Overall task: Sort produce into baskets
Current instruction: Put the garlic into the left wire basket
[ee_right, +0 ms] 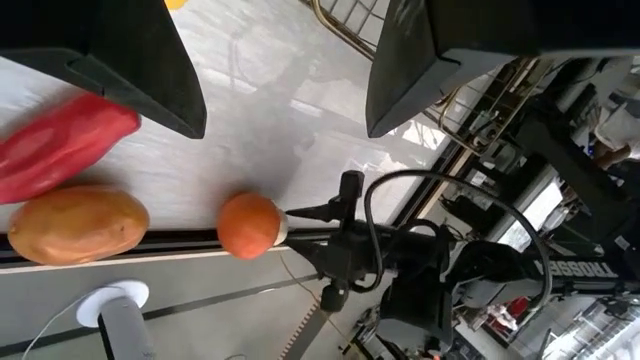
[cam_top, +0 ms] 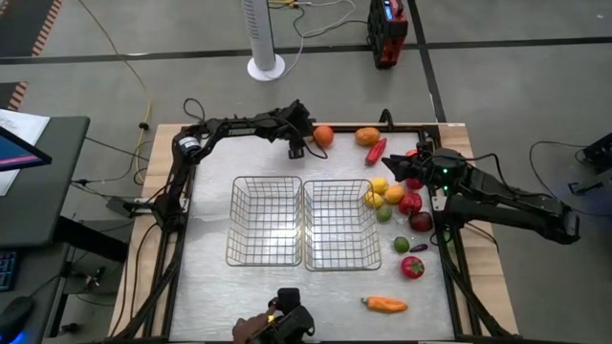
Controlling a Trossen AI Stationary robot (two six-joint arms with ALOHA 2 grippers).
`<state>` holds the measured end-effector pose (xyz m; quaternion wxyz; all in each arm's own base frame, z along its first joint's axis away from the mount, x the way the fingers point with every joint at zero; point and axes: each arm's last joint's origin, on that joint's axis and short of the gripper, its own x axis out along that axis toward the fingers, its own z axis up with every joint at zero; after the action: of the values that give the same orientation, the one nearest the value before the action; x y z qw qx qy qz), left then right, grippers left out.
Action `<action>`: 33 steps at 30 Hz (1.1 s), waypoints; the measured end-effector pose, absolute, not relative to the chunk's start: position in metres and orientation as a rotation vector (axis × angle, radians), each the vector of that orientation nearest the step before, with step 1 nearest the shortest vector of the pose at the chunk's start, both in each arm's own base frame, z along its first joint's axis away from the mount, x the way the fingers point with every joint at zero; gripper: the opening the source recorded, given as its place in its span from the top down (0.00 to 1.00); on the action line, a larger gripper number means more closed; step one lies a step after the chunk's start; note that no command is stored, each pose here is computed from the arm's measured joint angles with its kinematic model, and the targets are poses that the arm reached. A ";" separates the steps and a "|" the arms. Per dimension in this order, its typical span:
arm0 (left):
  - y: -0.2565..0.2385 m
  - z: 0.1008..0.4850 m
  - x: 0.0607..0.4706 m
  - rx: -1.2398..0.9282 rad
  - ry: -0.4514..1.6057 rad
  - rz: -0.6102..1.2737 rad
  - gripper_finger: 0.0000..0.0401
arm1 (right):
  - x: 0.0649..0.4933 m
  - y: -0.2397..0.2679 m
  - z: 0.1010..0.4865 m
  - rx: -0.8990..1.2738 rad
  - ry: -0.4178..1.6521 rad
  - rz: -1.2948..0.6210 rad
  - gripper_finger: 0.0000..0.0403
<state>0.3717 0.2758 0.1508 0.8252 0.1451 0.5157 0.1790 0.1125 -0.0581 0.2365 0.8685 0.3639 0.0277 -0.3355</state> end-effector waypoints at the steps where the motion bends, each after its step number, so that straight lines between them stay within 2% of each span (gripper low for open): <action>1: 0.275 0.151 0.372 0.308 1.096 0.379 0.59 | 0.113 -0.058 0.237 0.761 0.057 -0.702 0.25; 11: 0.275 0.151 0.372 0.305 1.095 0.376 0.84 | 0.113 -0.059 0.239 0.751 0.027 -0.718 0.25; 19: 0.268 0.150 0.376 0.300 1.101 0.361 0.98 | 0.113 -0.059 0.239 0.752 0.027 -0.718 0.25; 33: 0.261 0.146 0.372 0.227 1.176 0.364 1.00 | 0.112 -0.059 0.238 0.731 0.033 -0.729 0.25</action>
<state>0.3717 0.2609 0.1455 0.8104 0.1061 0.5505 0.1703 0.1124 -0.0593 0.2384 0.8695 0.3495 0.0160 -0.3486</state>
